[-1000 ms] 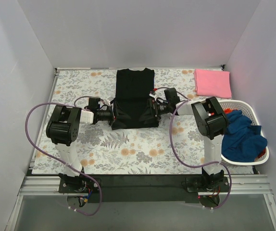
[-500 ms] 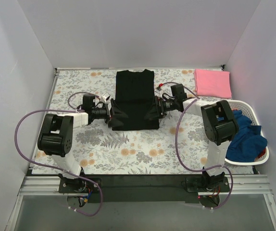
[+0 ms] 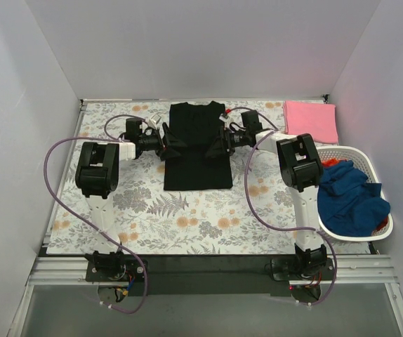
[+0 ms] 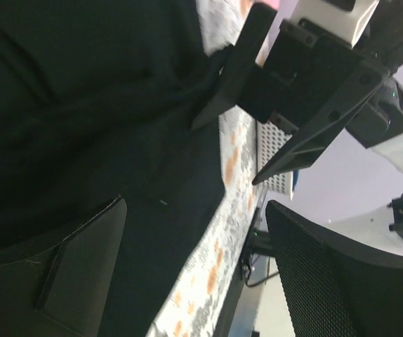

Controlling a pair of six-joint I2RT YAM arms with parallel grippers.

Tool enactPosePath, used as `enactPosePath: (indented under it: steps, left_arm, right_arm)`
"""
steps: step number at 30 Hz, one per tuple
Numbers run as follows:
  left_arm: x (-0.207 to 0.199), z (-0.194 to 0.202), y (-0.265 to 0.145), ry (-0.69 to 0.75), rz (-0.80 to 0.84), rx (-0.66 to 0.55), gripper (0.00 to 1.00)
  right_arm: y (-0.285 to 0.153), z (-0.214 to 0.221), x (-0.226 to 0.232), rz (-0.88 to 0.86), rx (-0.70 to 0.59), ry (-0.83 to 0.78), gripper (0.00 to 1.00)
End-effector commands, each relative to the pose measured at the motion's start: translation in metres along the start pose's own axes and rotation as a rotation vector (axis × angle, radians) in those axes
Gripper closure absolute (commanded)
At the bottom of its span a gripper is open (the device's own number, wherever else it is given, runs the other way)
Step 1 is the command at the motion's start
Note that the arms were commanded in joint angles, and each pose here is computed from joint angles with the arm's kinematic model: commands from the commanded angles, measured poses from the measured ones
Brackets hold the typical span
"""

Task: Fold and stack the t-shirts
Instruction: Fold the tshirt

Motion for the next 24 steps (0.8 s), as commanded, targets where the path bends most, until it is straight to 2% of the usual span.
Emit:
enactPosePath:
  steps: [1, 6, 9, 11, 12, 13, 15, 16, 17, 19, 21, 24]
  left_arm:
    - [0.004, -0.032, 0.004, 0.045, 0.012, -0.069, 0.21]
    - [0.05, -0.018, 0.005, -0.089, -0.021, -0.052, 0.23]
    - [0.058, -0.008, -0.002, -0.138, -0.022, -0.048, 0.24]
    - [0.039, -0.011, -0.01, -0.112, 0.02, -0.041, 0.24]
    - [0.027, -0.01, -0.013, -0.101, 0.047, -0.031, 0.24]
    - [-0.001, -0.018, -0.021, -0.052, 0.076, -0.04, 0.24]
    - [-0.026, -0.005, -0.03, -0.037, 0.098, -0.018, 0.21]
    - [-0.049, -0.005, -0.039, 0.008, 0.113, -0.028, 0.21]
    - [-0.058, 0.004, -0.041, 0.007, 0.124, -0.011, 0.21]
    - [-0.058, 0.029, -0.046, -0.038, 0.115, 0.016, 0.21]
    - [-0.067, 0.044, -0.049, -0.018, 0.113, 0.025, 0.22]
    - [-0.057, 0.071, -0.044, -0.042, 0.083, 0.057, 0.22]
  right_arm:
    - [-0.004, -0.03, -0.009, -0.005, -0.058, -0.052, 0.2]
    - [-0.007, -0.027, -0.047, -0.015, -0.063, 0.06, 0.25]
    - [-0.009, -0.019, -0.048, -0.032, -0.045, 0.088, 0.26]
    - [-0.012, -0.017, -0.037, -0.047, -0.039, 0.086, 0.26]
    - [-0.02, -0.022, -0.016, -0.06, -0.05, 0.05, 0.26]
    - [-0.024, -0.018, -0.007, -0.064, -0.047, 0.054, 0.25]
    - [-0.037, -0.015, 0.032, -0.086, -0.053, 0.023, 0.25]
    - [-0.038, 0.002, 0.034, -0.082, -0.039, 0.058, 0.25]
    - [-0.044, 0.006, 0.056, -0.092, -0.042, 0.025, 0.25]
    - [-0.04, 0.028, 0.067, -0.097, -0.01, 0.037, 0.25]
    - [-0.035, 0.06, 0.069, -0.103, 0.041, 0.073, 0.28]
    - [-0.029, 0.09, 0.051, -0.079, 0.079, 0.123, 0.32]
Point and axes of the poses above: each gripper's point midway between its finger pads, its own y axis out along the fingers, its own x axis along the line the jaws close on, z = x × y, the point moved 2 cm from there along -y, back along the fingers, and after that the axes turned 10 degrees about y, right-handed, at the moved point
